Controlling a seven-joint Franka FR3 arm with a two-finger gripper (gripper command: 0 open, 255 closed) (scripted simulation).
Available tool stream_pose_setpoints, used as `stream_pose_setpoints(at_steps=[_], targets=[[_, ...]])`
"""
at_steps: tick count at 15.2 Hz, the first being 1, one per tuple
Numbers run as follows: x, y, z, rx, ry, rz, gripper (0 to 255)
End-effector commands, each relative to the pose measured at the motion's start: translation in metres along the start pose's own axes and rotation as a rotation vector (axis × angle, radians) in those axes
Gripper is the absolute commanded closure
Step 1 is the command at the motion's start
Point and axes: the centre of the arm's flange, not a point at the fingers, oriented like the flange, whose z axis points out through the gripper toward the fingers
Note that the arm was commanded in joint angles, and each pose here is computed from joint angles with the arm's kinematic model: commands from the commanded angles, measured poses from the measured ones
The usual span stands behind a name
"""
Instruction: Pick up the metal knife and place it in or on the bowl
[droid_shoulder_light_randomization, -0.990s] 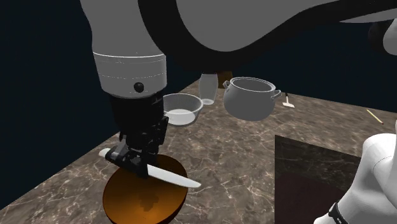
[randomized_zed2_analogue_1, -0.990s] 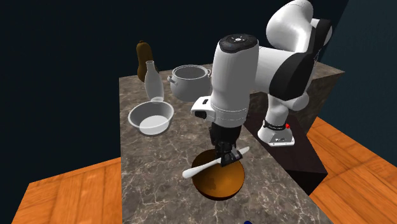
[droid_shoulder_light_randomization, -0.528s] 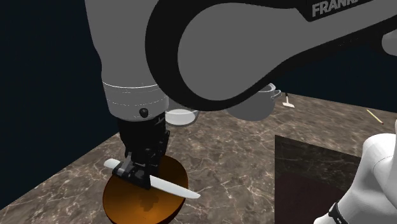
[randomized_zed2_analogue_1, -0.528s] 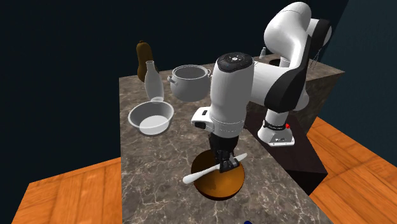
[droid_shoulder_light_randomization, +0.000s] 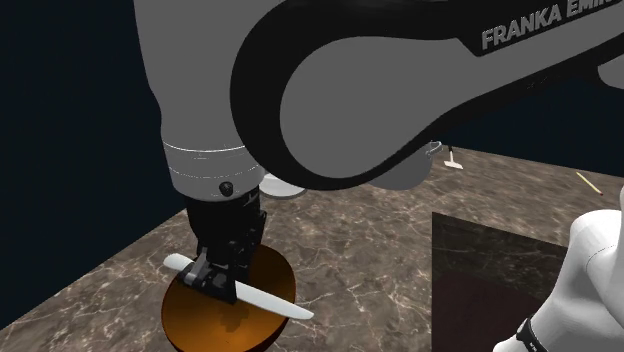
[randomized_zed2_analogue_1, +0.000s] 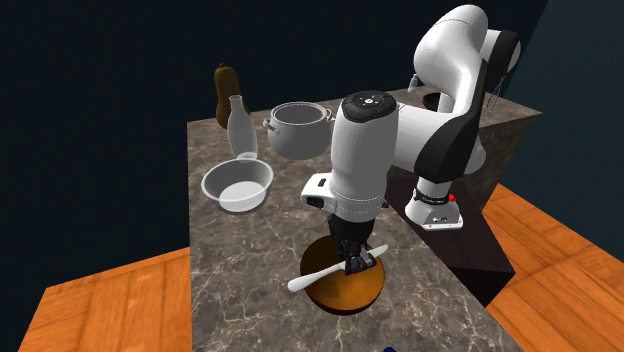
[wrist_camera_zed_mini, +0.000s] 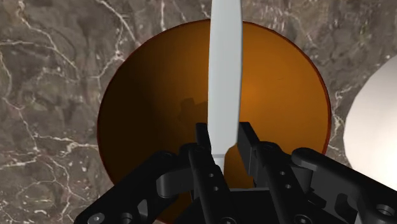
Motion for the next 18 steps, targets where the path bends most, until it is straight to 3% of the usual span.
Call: stream_pose_setpoints(at_steps=[1,2,7,11,18], targets=[[0.000,0.000,0.001,0.000,-0.002,0.000,255],[0.000,0.000,0.001,0.000,-0.002,0.000,0],[0.000,0.000,0.001,0.000,-0.002,0.000,0],[0.000,0.000,-0.049,0.000,-0.002,0.000,0],[0.000,0.000,-0.049,0.000,-0.002,0.000,0]])
